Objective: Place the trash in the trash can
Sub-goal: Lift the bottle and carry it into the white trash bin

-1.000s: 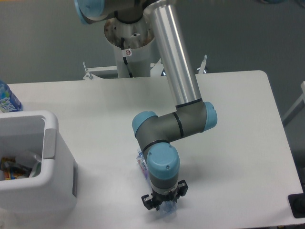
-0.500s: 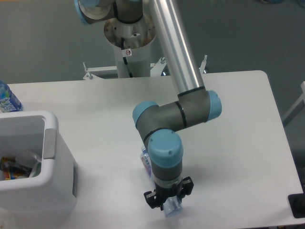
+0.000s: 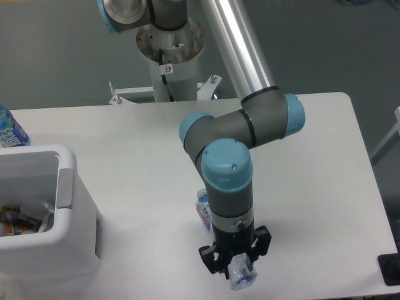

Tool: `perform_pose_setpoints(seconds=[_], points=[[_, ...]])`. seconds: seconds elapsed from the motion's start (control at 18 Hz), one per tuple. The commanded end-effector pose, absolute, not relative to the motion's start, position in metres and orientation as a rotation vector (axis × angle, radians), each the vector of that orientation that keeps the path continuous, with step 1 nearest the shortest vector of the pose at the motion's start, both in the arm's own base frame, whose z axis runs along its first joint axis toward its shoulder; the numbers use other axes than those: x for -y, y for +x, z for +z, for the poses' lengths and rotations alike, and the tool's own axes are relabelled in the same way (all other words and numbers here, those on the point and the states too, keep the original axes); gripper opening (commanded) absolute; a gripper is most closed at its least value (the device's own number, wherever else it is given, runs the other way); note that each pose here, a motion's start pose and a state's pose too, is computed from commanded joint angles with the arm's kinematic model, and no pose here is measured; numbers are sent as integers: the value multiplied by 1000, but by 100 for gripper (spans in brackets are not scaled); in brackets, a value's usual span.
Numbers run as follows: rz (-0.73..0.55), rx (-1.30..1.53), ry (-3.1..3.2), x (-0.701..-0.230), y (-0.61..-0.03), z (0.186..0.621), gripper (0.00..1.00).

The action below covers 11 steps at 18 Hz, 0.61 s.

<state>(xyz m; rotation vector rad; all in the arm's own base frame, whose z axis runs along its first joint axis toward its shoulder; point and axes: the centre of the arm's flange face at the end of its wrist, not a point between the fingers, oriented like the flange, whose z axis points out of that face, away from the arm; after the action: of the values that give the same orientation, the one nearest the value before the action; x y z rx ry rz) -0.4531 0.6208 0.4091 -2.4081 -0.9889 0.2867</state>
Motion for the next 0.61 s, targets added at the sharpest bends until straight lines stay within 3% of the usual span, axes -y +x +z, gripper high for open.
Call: perform_pose_setpoints(seconds=[0.61], points=[[304, 976, -2028, -610, -391, 577, 55]])
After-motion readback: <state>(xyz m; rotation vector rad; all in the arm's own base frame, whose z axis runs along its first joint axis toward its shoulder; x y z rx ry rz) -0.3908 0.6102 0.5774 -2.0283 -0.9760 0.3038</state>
